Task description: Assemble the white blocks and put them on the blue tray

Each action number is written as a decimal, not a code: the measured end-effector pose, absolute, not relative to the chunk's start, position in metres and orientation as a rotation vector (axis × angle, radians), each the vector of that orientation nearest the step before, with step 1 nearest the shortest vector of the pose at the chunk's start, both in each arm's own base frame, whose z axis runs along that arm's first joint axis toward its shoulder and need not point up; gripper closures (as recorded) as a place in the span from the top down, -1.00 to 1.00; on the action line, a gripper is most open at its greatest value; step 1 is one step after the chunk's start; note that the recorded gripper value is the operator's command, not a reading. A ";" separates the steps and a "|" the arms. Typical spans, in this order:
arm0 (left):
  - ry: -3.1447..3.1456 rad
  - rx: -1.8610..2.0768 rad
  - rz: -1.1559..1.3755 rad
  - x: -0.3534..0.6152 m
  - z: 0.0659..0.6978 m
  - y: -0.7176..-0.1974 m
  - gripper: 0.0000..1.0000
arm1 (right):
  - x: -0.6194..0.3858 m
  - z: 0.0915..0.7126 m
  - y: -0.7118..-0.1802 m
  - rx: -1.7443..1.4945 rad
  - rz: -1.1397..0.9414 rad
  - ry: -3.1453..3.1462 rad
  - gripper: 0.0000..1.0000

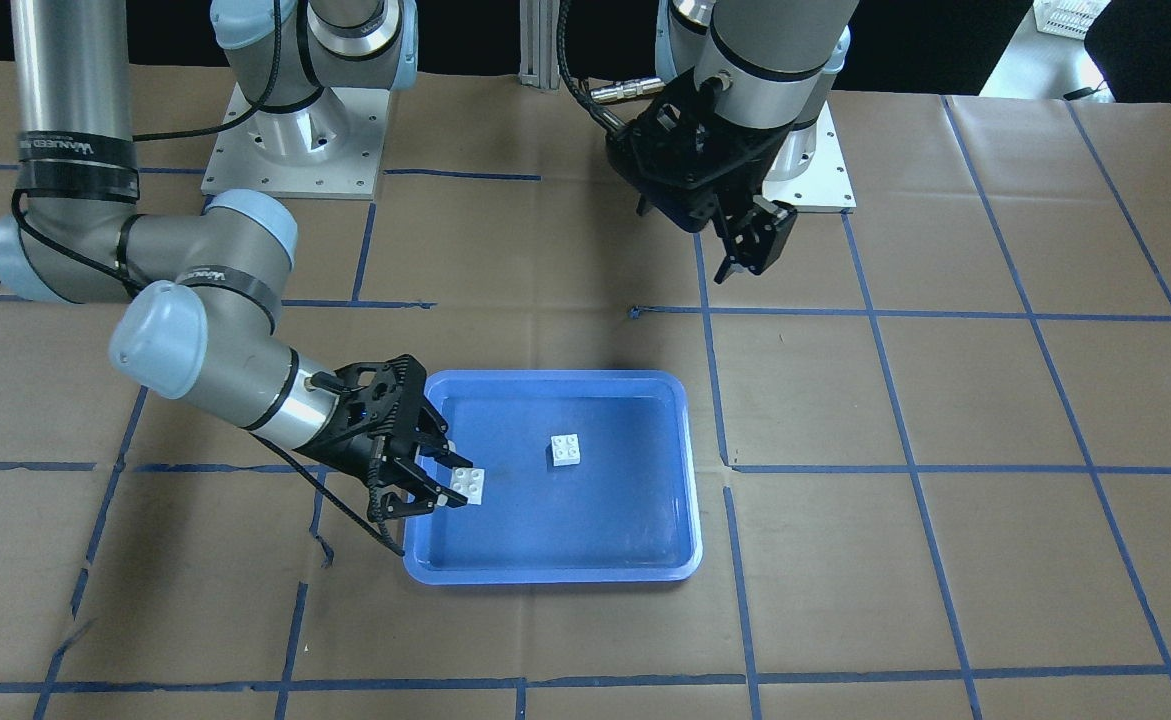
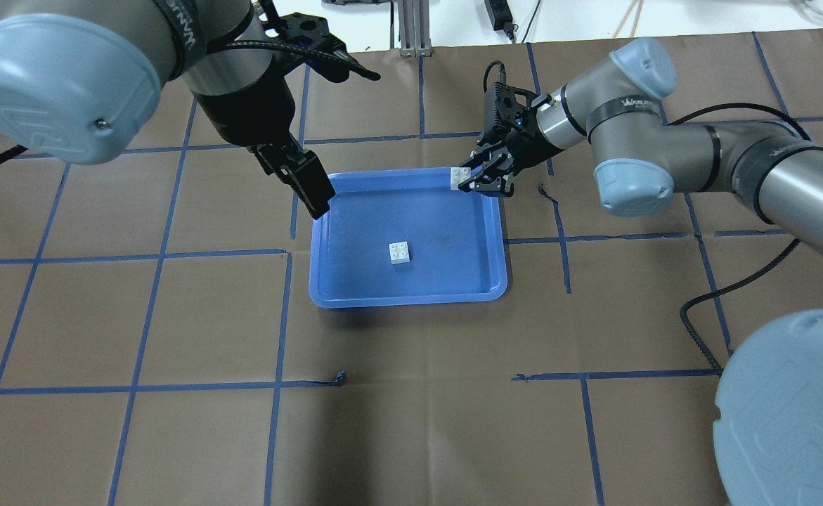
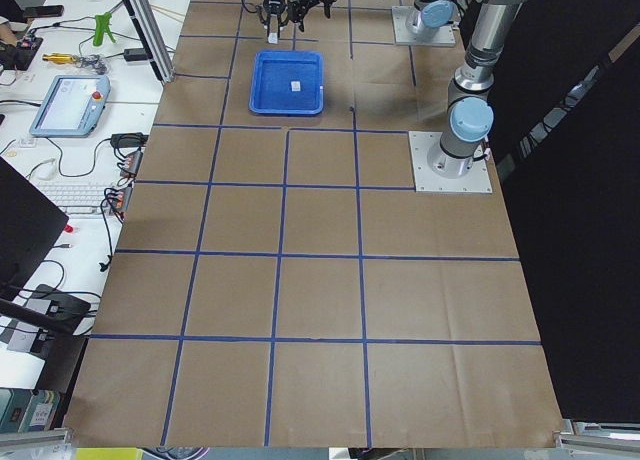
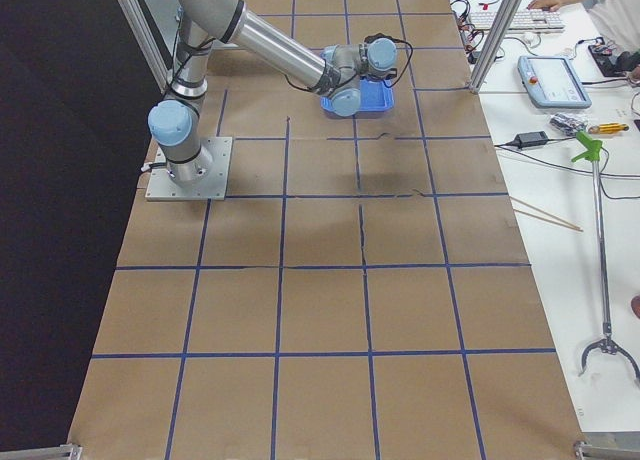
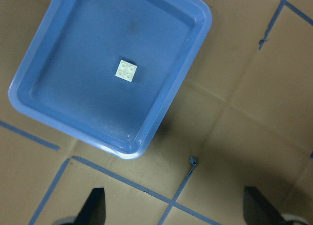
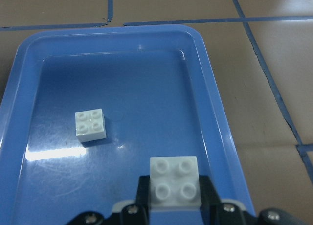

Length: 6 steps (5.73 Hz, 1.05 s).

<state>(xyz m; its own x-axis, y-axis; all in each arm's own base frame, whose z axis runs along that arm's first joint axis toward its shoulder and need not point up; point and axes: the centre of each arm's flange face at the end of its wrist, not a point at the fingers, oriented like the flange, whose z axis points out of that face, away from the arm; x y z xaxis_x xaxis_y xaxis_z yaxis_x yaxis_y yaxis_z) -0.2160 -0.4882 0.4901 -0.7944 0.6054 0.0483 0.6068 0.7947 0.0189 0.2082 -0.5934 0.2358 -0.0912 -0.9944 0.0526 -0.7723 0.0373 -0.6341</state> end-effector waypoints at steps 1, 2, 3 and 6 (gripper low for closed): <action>-3.104 -0.621 -0.017 -0.189 0.494 -0.500 0.98 | 0.228 0.213 -0.579 -1.774 -0.761 1.923 -0.50; -3.170 -0.323 0.011 -0.168 0.495 -0.508 0.98 | 0.236 0.189 -0.564 -1.763 -0.775 1.916 -0.50; -3.189 -0.171 0.025 -0.158 0.496 -0.511 0.98 | 0.239 0.172 -0.554 -1.748 -0.789 1.895 -0.50; -3.179 -0.101 0.026 -0.152 0.493 -0.511 0.98 | 0.246 0.152 -0.542 -1.727 -0.774 1.867 -0.50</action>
<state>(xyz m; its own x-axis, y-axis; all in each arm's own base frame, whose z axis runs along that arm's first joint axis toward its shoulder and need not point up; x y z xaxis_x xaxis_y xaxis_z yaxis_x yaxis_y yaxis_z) -0.1522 -0.5113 0.4929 -0.9972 0.0629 -0.0394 0.0636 0.9979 -0.0150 0.2459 -0.5416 0.1519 -0.0900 -0.9955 0.0306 -0.7251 0.0444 -0.6872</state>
